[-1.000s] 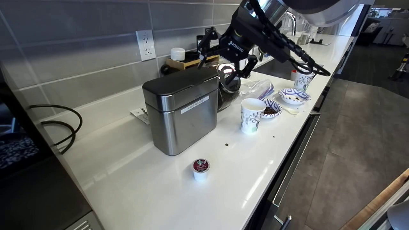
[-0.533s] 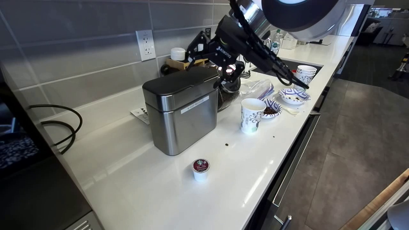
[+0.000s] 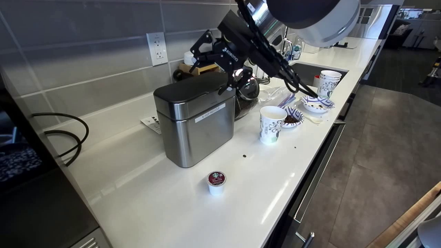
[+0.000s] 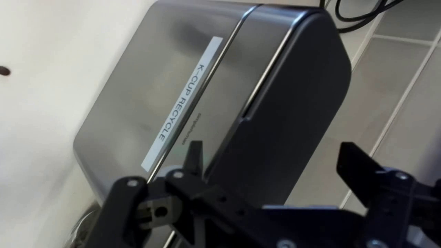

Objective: Open the bin and put the white cup item in the bin

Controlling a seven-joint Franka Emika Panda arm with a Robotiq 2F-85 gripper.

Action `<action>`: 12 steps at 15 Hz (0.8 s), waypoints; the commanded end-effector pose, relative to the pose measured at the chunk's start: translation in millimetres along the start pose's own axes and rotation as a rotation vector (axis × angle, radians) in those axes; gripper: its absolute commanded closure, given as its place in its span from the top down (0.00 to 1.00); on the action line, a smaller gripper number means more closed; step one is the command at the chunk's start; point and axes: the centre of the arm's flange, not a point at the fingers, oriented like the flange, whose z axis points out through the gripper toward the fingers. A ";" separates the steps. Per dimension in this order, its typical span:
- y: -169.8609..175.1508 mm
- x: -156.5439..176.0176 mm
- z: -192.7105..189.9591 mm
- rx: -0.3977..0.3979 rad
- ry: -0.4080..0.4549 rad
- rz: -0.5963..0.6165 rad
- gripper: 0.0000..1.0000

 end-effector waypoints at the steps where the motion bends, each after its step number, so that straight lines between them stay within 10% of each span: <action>1: -0.4 2.5 7.1 0.034 -0.011 0.040 1.00; 12: -1.1 9.0 6.5 0.046 -0.006 0.070 1.00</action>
